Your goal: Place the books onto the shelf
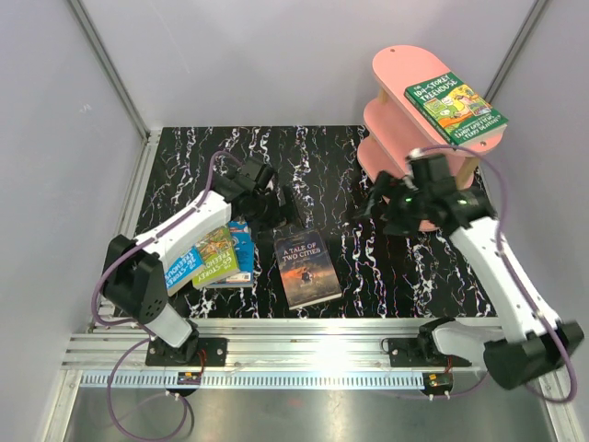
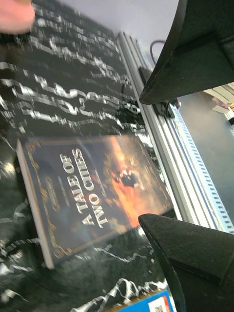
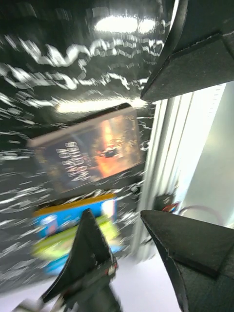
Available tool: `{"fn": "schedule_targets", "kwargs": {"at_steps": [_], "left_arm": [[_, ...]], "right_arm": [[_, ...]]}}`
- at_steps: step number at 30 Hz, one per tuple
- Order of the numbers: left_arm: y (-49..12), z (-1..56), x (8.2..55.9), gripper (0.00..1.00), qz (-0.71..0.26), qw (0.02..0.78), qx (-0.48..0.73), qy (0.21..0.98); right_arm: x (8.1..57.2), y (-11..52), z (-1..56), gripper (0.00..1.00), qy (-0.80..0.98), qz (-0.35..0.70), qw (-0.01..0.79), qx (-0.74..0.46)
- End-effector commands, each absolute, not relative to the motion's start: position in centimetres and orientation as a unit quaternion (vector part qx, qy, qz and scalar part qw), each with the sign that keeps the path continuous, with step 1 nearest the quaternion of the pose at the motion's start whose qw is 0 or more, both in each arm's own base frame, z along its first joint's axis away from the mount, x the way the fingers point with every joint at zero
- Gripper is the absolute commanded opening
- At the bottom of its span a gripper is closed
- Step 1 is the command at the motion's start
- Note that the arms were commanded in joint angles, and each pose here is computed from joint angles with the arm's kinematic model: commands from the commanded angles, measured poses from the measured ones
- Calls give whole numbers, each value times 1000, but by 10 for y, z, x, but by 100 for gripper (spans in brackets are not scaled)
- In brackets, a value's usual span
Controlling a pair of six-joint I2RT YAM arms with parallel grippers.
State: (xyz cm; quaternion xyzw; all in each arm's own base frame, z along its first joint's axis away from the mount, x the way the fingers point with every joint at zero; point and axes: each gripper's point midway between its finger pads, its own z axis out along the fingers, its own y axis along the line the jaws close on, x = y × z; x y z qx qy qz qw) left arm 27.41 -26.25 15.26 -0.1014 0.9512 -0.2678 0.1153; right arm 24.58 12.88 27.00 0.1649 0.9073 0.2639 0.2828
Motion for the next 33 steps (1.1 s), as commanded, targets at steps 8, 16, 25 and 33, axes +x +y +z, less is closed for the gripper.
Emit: {"fn": "schedule_targets", "kwargs": {"at_steps": [8,16,25,33], "left_arm": [[-253,101,236,97,-206,93,-98,969],[-250,56,220,97,-191,68,-117,972],[-257,21,222,98,-201,71,-121,970],[-279,1,219,98,-252,62,-116,959]], "right_arm": [[251,193,152,100,944,271,160,101],[272,218,93,100,944,297,118,83],[287,236,44,100,944,309,70,95],[272,241,10,94,945,310,23,100]]}}
